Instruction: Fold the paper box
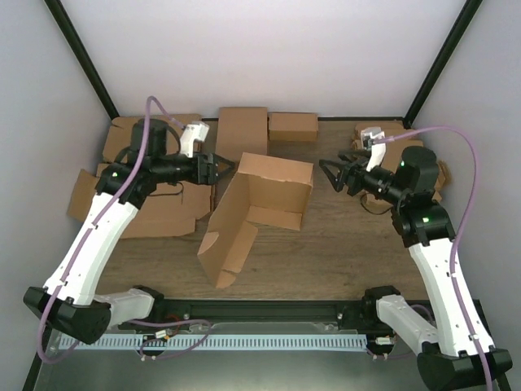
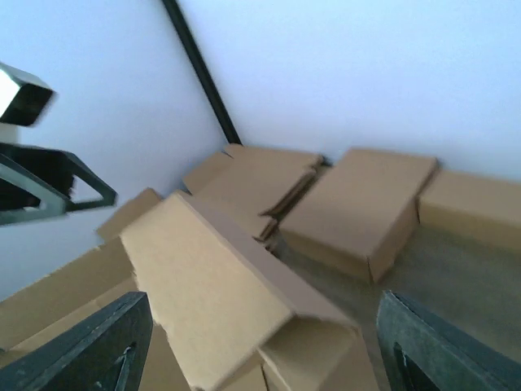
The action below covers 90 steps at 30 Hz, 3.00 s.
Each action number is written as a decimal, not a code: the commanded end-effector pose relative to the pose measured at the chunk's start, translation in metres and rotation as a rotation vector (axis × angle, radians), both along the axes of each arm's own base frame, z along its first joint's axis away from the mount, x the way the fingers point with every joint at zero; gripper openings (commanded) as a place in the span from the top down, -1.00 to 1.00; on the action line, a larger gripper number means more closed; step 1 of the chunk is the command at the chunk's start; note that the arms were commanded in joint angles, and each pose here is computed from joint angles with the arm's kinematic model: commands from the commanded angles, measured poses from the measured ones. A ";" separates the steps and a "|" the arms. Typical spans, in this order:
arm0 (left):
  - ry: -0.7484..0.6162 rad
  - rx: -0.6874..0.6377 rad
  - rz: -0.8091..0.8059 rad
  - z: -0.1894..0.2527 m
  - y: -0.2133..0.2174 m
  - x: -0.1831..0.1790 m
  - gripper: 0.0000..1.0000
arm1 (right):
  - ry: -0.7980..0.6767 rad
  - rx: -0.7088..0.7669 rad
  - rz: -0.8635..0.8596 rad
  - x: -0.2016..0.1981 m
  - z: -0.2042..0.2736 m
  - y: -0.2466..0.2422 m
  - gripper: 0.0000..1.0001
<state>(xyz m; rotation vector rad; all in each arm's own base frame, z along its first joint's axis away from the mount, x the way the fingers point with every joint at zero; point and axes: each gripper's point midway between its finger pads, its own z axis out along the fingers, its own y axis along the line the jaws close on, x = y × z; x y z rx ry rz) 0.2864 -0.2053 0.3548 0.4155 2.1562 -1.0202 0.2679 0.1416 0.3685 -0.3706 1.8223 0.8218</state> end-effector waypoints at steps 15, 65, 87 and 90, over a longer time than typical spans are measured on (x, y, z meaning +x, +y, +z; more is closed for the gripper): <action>-0.024 0.338 0.031 -0.042 -0.001 -0.024 -0.23 | -0.230 -0.353 0.391 0.037 0.029 0.120 -0.57; 0.122 0.108 -0.044 -0.059 -0.040 -0.029 0.67 | -0.562 -1.219 0.094 0.036 -0.117 0.135 0.05; 0.089 0.052 -0.072 -0.040 -0.043 -0.035 0.44 | -0.765 -1.276 -0.079 0.048 -0.103 0.137 0.96; 0.031 -0.011 -0.078 -0.010 -0.043 -0.041 -0.16 | -0.726 -1.228 -0.091 0.049 -0.095 0.139 0.99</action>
